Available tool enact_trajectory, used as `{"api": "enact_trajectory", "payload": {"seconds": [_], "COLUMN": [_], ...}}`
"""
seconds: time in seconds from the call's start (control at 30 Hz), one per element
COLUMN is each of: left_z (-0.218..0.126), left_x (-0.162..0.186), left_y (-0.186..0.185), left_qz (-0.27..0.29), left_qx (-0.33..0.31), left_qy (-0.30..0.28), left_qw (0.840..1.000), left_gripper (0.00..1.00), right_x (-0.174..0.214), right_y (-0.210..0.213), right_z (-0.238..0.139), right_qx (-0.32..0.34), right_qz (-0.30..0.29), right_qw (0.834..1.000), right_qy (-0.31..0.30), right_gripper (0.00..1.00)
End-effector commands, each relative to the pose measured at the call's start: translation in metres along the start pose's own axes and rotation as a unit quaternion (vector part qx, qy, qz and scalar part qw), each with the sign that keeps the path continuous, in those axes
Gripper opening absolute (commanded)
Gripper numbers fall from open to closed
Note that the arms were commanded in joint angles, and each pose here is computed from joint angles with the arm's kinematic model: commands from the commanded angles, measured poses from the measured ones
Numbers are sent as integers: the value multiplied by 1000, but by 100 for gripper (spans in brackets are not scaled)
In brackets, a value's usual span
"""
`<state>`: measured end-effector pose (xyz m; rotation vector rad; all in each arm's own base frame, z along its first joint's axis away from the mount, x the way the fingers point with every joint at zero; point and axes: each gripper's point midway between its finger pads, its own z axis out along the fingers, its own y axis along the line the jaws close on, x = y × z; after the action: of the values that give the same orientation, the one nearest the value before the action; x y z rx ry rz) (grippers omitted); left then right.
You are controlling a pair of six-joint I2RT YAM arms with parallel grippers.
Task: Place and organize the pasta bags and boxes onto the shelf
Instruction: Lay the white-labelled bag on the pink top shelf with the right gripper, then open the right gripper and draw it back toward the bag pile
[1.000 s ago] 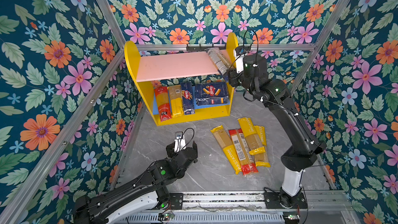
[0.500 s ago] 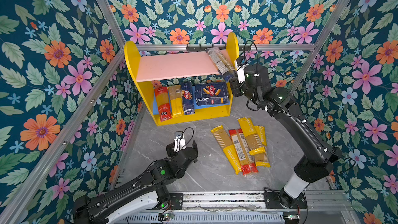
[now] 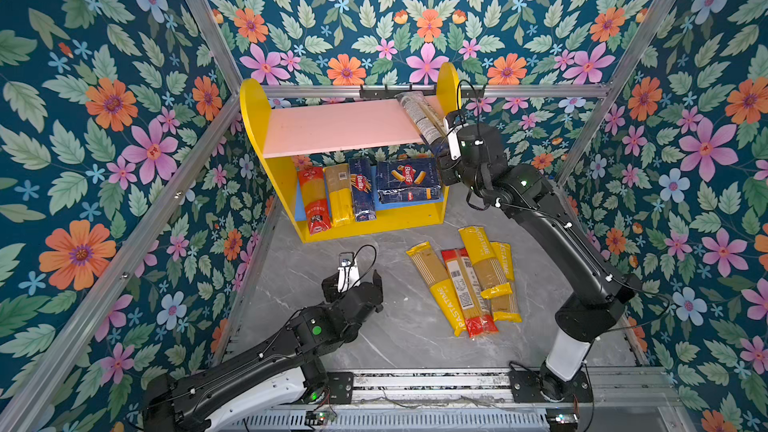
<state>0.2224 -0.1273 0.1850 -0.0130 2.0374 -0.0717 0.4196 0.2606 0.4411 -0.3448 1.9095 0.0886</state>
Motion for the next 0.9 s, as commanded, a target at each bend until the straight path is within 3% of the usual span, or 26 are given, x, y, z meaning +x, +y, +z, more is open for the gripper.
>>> {"api": "enact_trajectory", "payload": {"seconds": [0.0, 0.5, 0.87], "left_z": [0, 3, 9], "left_x": [-5, -8, 1], "left_y": [1, -1, -20], "left_qz": [5, 23, 12], "left_qx": [-8, -21, 5], "left_qy": [-8, -8, 23], "left_qw": [1000, 999, 1000], "left_gripper": [100, 100, 100], "right_x": [-7, -17, -8], "right_y": [1, 13, 6], "right_z": [5, 39, -26], "right_qx": [-2, -27, -27], "right_qz": [2, 1, 10], "right_qw": [1000, 1000, 1000], "right_qy": [-6, 0, -5], "right_gripper": [56, 59, 86]}}
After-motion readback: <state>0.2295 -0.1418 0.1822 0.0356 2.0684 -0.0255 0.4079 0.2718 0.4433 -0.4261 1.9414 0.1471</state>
